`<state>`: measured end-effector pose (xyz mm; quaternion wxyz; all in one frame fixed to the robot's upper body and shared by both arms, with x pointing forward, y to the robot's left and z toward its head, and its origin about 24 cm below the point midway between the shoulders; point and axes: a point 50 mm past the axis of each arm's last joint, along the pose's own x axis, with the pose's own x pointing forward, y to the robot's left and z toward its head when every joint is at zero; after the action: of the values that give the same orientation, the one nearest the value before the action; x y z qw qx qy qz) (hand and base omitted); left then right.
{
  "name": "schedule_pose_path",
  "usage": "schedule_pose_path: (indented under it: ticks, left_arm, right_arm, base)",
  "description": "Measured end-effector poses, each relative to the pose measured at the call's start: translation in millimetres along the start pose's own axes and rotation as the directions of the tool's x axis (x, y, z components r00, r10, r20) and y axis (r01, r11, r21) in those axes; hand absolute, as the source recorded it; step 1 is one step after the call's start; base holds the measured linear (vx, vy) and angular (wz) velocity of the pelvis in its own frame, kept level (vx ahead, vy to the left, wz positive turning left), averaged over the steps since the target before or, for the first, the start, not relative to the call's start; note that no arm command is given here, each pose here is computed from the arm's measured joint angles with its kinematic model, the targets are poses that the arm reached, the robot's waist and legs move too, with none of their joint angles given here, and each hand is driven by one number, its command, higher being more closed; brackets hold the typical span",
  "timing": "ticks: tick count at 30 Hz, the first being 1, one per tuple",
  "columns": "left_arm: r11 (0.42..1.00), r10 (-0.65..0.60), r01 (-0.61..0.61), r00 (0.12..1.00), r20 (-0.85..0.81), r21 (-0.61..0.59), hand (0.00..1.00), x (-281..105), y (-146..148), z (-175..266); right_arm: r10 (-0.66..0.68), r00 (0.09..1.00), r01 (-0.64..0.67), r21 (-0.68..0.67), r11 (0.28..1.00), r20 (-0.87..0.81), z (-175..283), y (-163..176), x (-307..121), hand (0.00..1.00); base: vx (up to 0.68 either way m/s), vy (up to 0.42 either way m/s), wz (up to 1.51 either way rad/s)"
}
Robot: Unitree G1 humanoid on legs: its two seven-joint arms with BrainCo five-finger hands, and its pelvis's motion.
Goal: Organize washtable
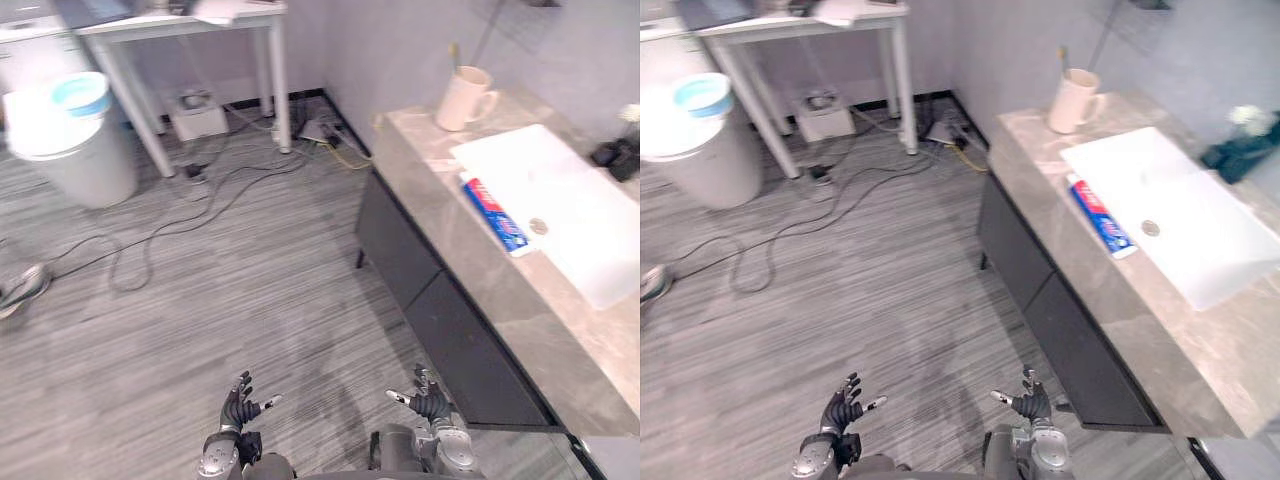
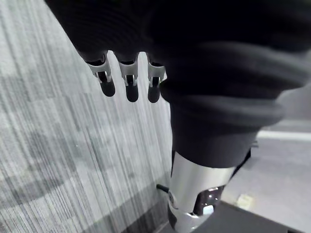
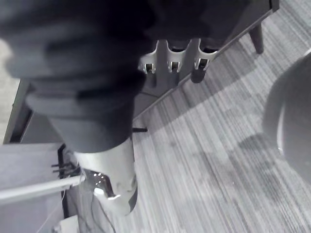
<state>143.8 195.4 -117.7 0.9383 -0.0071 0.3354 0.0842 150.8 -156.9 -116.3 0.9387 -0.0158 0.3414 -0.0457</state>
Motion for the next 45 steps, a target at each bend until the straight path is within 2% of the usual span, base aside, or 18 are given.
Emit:
schedule_pose_path:
  ticks: [2, 7, 15, 20, 25, 33, 36, 45]
  left_arm:
    - [1.0, 0.002, -0.002, 0.998, -0.057, -0.004, 0.0, -2.9, -0.8, -13.0]
    - [0.999, -0.037, 0.037, 0.999, -0.015, -0.008, 0.0, 4.3, -17.4, 0.1]
    - [0.998, -0.05, 0.049, 0.999, -0.022, -0.037, 0.0, -1.6, -25.8, -6.0]
    - [0.998, -0.051, 0.049, 0.998, -0.027, -0.038, 0.0, -5.3, -25.4, -9.5]
    - [1.0, -0.027, 0.027, 0.999, -0.039, -0.007, 0.0, -7.2, -13.3, -13.1]
    - [0.999, -0.018, 0.019, 1.0, -0.018, 0.05, 0.0, -1.8, -1.1, -4.6]
    - [0.997, -0.006, 0.011, 0.997, -0.074, 0.072, 0.0, -3.3, 5.7, -15.1]
    - [0.999, -0.04, 0.042, 0.994, -0.098, 0.017, 0.0, -6.2, -14.0, -21.8]
  right_arm:
    - [-0.014, 1.0, 0.013, -0.043, 0.999, -0.022, -5.6, -11.1, -0.8, 0.0]
    - [-0.069, 0.997, 0.067, -0.063, 0.996, -0.041, -8.9, -32.5, -0.5, 0.0]
    - [-0.04, 0.997, 0.037, -0.042, 0.998, -0.071, -17.9, -24.7, -5.9, 0.0]
    - [-0.104, 0.988, 0.103, -0.018, 0.995, -0.116, -28.2, -36.1, -10.6, 0.0]
    - [-0.084, 0.984, 0.087, 0.013, 0.996, -0.154, -37.7, -24.1, -16.2, 0.0]
    - [-0.067, 0.985, 0.066, -0.014, 0.998, -0.158, -34.8, -22.0, -12.2, 0.0]
    - [-0.071, 0.982, 0.07, -0.011, 0.997, -0.174, -33.9, -24.5, -8.2, 0.0]
    - [-0.119, 0.971, 0.13, 0.037, 0.991, -0.208, -40.0, -34.4, -11.4, 0.0]
  base:
    - [0.44, -0.114, -0.61]
    - [0.37, -0.15, -0.23]
    - [0.22, -0.003, -0.69]
    - [0.2, 0.219, -1.03]
    - [0.3, 0.363, -0.73]
    - [0.17, 0.159, -0.93]
    - [0.14, -0.041, -0.17]
    - [0.01, -0.013, -0.08]
